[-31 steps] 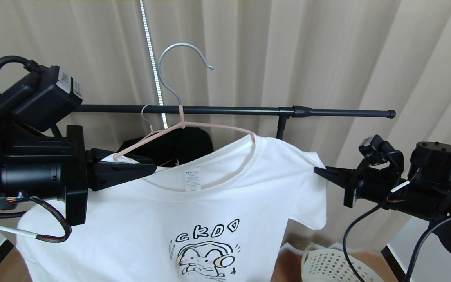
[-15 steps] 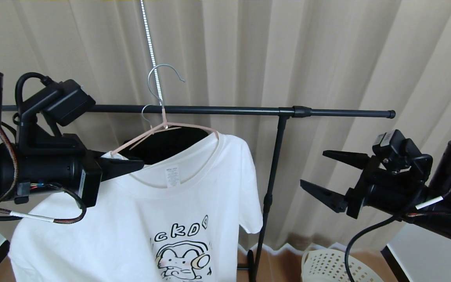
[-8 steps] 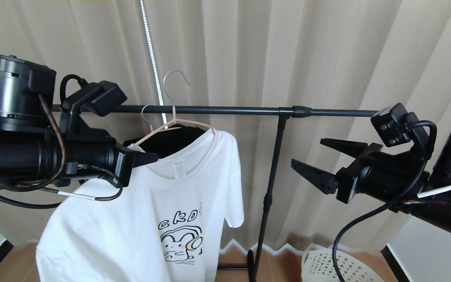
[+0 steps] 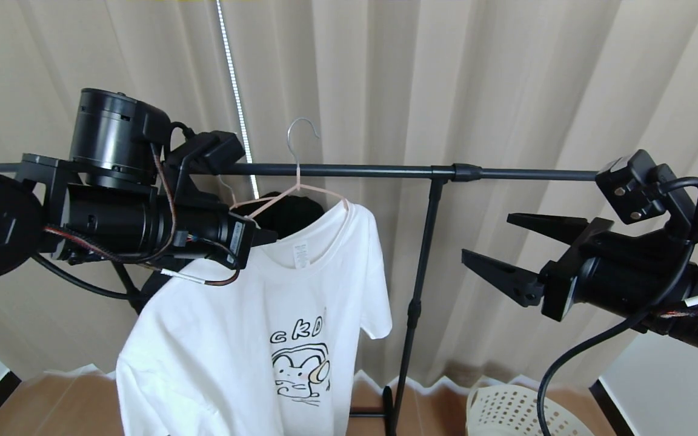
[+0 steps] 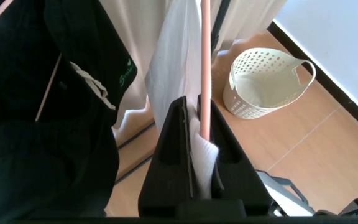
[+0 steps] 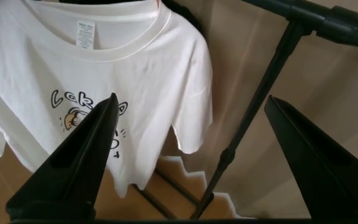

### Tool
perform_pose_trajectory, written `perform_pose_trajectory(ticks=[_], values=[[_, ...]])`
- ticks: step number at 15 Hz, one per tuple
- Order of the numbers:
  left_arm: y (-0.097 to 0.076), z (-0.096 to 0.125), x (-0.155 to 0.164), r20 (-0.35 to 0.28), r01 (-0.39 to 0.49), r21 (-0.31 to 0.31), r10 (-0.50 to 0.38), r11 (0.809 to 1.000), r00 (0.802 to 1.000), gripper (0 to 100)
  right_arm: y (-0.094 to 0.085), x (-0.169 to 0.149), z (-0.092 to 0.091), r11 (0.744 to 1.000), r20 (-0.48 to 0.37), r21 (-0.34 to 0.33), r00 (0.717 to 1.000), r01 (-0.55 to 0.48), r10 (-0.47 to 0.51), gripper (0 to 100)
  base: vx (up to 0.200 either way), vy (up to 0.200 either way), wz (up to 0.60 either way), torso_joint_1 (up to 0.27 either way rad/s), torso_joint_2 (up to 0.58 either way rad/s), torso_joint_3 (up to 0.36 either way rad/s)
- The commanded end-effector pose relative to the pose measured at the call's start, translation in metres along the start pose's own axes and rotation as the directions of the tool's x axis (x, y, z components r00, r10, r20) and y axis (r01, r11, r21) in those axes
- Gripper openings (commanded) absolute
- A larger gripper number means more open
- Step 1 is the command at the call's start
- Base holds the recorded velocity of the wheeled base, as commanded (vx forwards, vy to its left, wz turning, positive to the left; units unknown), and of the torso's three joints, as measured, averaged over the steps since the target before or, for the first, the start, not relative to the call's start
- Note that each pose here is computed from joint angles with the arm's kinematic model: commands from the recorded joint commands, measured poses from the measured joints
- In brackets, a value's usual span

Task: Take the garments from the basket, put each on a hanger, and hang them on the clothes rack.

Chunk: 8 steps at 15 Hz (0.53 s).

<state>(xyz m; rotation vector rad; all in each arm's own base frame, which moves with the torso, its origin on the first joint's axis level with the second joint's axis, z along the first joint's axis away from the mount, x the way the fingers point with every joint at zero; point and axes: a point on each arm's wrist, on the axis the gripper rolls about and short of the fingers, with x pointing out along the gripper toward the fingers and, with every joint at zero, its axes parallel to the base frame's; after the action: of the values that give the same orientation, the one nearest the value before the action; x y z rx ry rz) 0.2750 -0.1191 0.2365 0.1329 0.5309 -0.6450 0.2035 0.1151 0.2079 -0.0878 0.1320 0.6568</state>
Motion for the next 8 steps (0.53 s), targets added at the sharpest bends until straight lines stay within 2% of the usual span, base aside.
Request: perform_pose_trajectory(ticks=[1, 8], values=[[0.006, -0.001, 0.021, -0.033, 0.0, -0.026, -0.001, 1.0, 0.999, 0, 0.0, -0.003, 0.003, 1.0, 0.016, -0.003, 1.0, 0.001, -0.001, 100, 0.0, 0.0, 0.0, 0.0, 0.0, 0.0], [0.018, 0.01, 0.06, -0.039, -0.005, -0.07, 0.002, 0.998, 0.999, 0, 0.0, -0.003, 0.003, 1.0, 0.016, -0.011, 1.0, 0.003, -0.002, 100, 0.0, 0.0, 0.0, 0.0, 0.0, 0.0]])
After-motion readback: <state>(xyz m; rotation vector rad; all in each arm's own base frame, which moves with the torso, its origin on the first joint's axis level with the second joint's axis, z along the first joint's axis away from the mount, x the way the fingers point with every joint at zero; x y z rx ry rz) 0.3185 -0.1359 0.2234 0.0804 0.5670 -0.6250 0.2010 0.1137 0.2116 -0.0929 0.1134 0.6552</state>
